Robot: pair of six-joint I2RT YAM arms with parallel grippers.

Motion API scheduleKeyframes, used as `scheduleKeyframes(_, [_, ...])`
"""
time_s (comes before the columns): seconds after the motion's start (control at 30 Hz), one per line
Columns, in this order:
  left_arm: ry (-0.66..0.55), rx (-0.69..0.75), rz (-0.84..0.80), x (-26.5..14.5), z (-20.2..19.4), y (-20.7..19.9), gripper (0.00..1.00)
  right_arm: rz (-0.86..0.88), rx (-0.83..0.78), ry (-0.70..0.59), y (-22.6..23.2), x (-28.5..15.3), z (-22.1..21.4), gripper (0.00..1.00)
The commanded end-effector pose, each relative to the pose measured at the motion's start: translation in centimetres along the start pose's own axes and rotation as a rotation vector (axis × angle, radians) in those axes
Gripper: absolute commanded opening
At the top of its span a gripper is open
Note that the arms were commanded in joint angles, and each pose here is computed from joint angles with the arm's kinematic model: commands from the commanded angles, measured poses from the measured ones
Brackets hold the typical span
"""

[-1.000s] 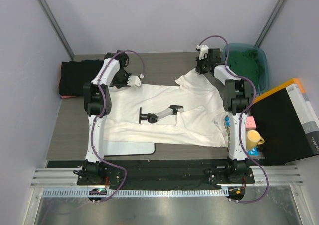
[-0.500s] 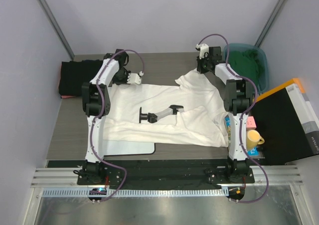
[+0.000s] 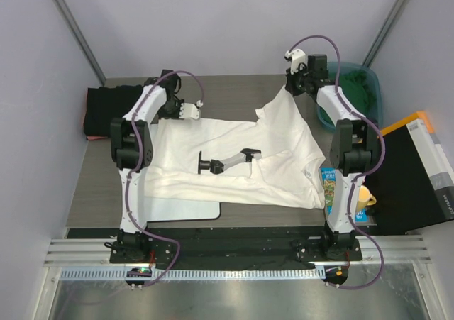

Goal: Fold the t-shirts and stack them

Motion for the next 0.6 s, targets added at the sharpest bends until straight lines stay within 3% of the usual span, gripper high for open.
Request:
scheduleKeyframes(0.0, [0.026, -0.002, 0.086, -5.5, -0.8, 0.3, 0.0, 0.038, -0.082, -0.045, 1.3, -6.0, 2.5, 0.01])
scheduleKeyframes(0.43, [0.07, -0.003, 0.057, -9.1, -0.9, -5.4, 0.0, 0.297, -0.228, 0.093, 6.2, -18.0, -2.6, 0.01])
scheduleKeyframes(0.57, [0.043, 0.028, 0.022, -9.8, 0.0, -7.6, 0.0, 0.417, -0.283, 0.23, 8.1, -21.7, -6.3, 0.01])
Point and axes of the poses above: each gripper's point midway between its finger pads, its own x axis out along the fingers, its own y axis along the line the jaws close on, z = x × y, the point moved 2 cm from there along -x, back along the fingers, and after that the axes turned 15 degrees about x, right-handed, at the moved point
